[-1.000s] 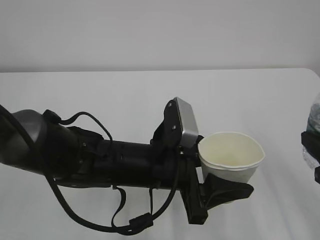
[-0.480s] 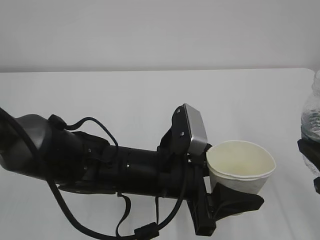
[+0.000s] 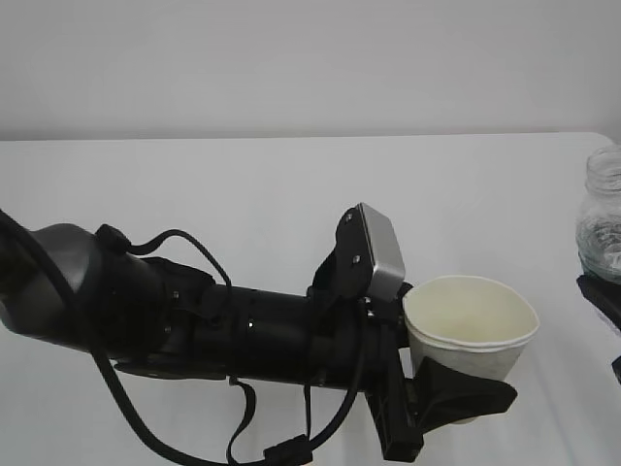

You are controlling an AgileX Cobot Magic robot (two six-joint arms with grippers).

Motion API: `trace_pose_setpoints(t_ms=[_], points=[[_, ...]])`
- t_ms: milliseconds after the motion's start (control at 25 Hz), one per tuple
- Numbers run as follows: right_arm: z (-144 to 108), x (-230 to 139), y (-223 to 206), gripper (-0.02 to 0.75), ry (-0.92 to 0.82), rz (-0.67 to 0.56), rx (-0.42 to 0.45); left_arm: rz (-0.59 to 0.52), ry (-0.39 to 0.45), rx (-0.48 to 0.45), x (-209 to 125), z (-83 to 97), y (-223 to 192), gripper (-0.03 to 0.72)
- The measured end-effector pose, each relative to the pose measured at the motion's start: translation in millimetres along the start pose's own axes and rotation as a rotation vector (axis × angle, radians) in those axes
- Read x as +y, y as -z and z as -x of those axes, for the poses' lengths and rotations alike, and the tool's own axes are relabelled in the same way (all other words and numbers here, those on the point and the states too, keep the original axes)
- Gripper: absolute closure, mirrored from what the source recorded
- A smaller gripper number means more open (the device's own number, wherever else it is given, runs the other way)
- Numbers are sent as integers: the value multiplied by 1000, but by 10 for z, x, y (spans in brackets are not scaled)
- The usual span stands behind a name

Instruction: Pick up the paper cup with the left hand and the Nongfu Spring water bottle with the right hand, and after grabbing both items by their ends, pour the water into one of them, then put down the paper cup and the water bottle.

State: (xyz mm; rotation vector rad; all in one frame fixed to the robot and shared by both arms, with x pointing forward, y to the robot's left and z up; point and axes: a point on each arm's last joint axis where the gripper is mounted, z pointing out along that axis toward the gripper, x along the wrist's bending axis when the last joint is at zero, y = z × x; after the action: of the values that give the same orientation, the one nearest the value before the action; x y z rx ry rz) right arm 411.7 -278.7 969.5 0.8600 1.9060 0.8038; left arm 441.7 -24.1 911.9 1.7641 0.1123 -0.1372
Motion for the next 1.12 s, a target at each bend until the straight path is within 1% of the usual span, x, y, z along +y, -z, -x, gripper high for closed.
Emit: trace_pose_setpoints(t_ms=[400,640,1120], points=[[1,15,0,316,165,17,-3,-20,2,13,-18,-10,-1,235],[2,21,0,316,274,23,-5,-23,1,5,-20,17,-19,235],[2,22,0,316,409,23,-7,-23,1,5,-20,17,-19,235]])
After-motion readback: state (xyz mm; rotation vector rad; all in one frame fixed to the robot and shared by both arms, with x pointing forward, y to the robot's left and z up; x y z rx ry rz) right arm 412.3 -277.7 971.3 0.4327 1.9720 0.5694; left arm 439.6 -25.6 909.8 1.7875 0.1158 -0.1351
